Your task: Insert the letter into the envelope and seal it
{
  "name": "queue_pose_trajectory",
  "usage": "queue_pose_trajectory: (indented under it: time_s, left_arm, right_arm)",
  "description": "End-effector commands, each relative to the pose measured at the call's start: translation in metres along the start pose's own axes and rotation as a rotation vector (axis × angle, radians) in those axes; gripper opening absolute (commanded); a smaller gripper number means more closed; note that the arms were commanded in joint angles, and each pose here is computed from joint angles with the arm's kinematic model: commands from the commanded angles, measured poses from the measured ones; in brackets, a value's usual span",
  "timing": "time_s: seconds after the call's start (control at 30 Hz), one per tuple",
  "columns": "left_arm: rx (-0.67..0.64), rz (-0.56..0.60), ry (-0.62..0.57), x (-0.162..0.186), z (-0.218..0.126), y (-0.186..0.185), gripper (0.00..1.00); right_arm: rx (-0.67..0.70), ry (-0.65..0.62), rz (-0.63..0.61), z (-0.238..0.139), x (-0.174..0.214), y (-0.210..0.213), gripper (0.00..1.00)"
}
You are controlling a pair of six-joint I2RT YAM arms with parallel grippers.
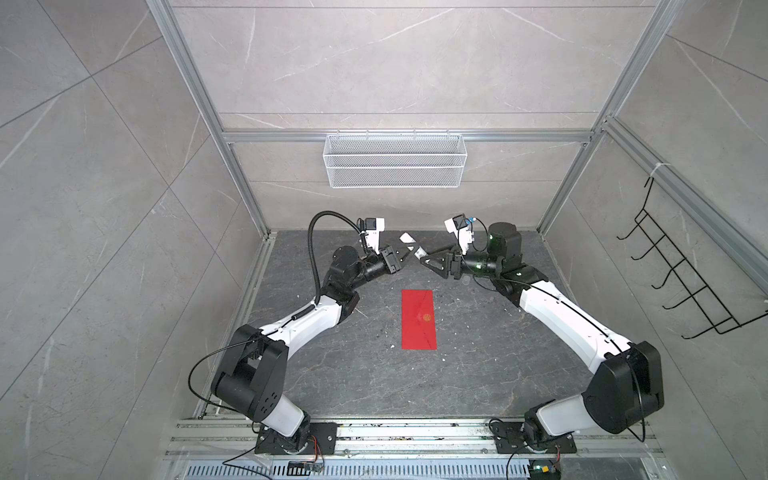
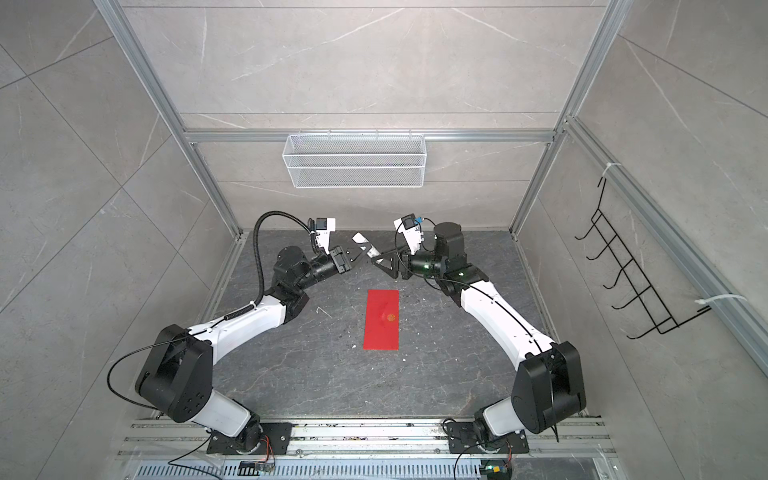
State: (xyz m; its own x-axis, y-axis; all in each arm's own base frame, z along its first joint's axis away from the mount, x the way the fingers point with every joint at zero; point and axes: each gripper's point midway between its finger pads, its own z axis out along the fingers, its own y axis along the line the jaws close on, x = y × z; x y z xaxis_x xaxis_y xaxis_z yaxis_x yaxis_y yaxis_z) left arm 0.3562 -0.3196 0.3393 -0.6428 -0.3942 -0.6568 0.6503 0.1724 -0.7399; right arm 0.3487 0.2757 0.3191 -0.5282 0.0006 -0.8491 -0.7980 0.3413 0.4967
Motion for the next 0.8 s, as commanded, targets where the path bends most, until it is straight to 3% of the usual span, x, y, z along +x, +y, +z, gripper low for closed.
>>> queue_pose_trajectory:
  time_s: [0.0, 0.27, 0.53, 0.77]
  left_arm:
    - [0.101, 0.062, -0.025, -0.019, 0.003, -0.029, 0.00]
    - [0.114, 0.050, -0.006, -0.017, 0.006, -0.029, 0.00]
    - [0.099, 0.038, 0.038, -0.010, 0.009, -0.024, 0.00]
    - [0.055, 0.050, 0.079, -0.003, 0.009, -0.016, 0.00]
  right_arm:
    - [-0.081, 0.035, 0.007, 0.002, 0.006, 0.008, 0.60]
    - [-0.100, 0.055, 0.020, 0.005, 0.011, 0.006, 0.36]
    - [-0.084, 0.061, 0.016, 0.004, 0.011, 0.005, 0.26]
    - [-0.033, 0.057, 0.047, 0.005, 0.007, -0.003, 0.05]
